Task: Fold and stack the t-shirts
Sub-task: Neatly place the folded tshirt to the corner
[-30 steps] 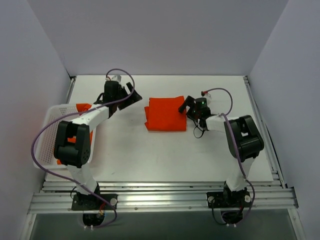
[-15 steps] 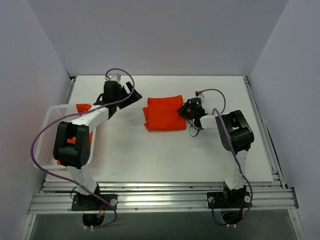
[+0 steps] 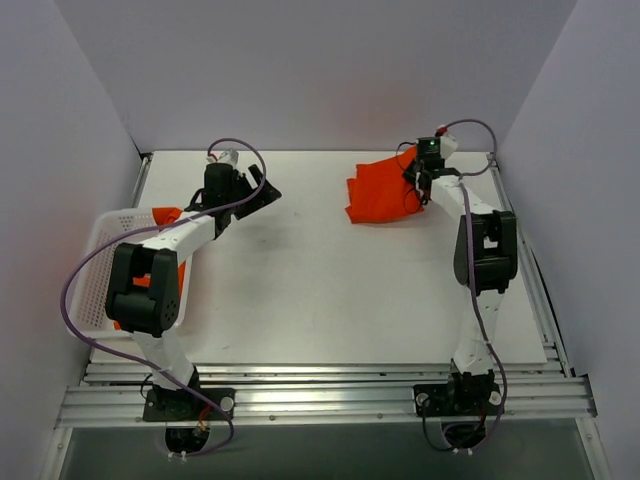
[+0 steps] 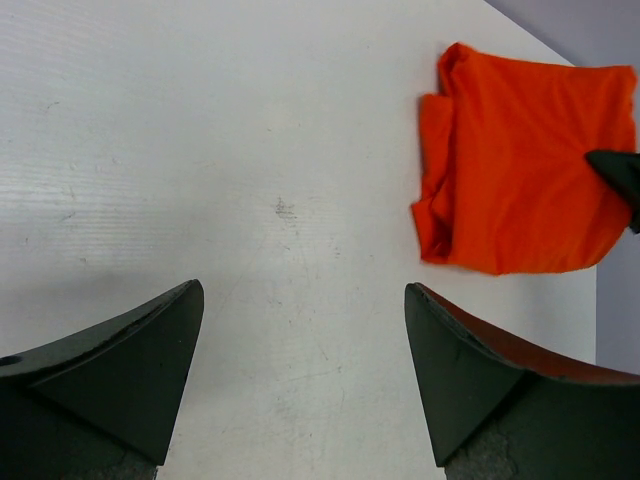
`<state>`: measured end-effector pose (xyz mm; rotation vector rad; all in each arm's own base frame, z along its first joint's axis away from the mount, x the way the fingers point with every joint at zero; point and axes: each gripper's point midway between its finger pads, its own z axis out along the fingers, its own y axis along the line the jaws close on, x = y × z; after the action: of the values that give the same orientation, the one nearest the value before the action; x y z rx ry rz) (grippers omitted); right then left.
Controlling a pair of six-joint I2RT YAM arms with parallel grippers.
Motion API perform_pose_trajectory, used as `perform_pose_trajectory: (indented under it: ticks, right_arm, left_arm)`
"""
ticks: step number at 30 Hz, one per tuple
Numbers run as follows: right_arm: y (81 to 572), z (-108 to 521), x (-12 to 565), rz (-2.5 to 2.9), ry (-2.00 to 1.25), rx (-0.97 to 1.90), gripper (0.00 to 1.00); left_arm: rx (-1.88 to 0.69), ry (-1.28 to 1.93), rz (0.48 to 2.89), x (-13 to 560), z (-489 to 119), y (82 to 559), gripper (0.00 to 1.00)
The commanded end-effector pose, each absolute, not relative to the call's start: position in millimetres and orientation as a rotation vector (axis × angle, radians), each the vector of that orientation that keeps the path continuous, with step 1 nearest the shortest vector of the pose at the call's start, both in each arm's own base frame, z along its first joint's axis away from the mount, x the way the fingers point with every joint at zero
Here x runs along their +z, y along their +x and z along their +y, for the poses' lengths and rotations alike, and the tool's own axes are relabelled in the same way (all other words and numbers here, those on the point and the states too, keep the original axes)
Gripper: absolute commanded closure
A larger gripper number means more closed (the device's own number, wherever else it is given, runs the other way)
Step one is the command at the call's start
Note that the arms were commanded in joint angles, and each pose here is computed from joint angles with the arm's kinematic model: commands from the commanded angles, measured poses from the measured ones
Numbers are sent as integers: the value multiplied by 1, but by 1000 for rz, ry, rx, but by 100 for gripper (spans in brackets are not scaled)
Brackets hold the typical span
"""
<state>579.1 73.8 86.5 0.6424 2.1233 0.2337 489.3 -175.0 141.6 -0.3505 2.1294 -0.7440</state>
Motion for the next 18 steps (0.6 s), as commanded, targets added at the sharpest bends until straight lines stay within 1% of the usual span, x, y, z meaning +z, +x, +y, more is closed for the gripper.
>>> perform_pose_trajectory:
  ticks: [1,2,3,5,6,7,8,9,10,11,12,13,15,18]
  right_arm:
    - [581,-20,109,2094,757,-69,100]
    - [584,-34,108,2087,777,-98,100]
    - [587,-68,120,2048,826,-141,100]
    - [591,-94,112,2044,865,-179,100]
    - [594,-107,120,2026,893,-187,100]
    - [593,-131,118,2007,942,-203,100]
    - [593,-141,106,2014,967,-212,95]
    - [599,-149,108,1989,977,-193,75]
    - [600,-163,89,2008,990,-203,43]
    - [599,-168,79,2032,997,-214,1]
    - [605,-174,87,2014,1000,-223,0]
    - [603,-178,70,2046,1014,-226,0]
    - [602,-176,69,2054,1014,-205,0]
    - [594,-165,95,1989,1000,-201,0]
  left_arm:
    - [-786,-307,2046,170,-175,496,10]
    - [-788,-306,2048,169,-176,496,10]
    - [-794,-304,2047,169,-177,496,10]
    - [-800,-304,2043,170,-177,498,10]
    - [-803,-305,2040,170,-177,499,10]
    - [-809,-303,2038,171,-178,500,10]
    - [-814,-307,2047,167,-179,501,10]
    - [-824,-303,2049,168,-181,501,10]
    - [-837,-297,2053,168,-183,502,10]
    - [-839,-296,2057,167,-184,502,11]
    - [-840,-296,2052,168,-184,502,11]
    - [-849,-295,2046,170,-185,501,11]
    - [-850,-294,2043,172,-185,501,11]
    - [-848,-288,2030,180,-184,500,11]
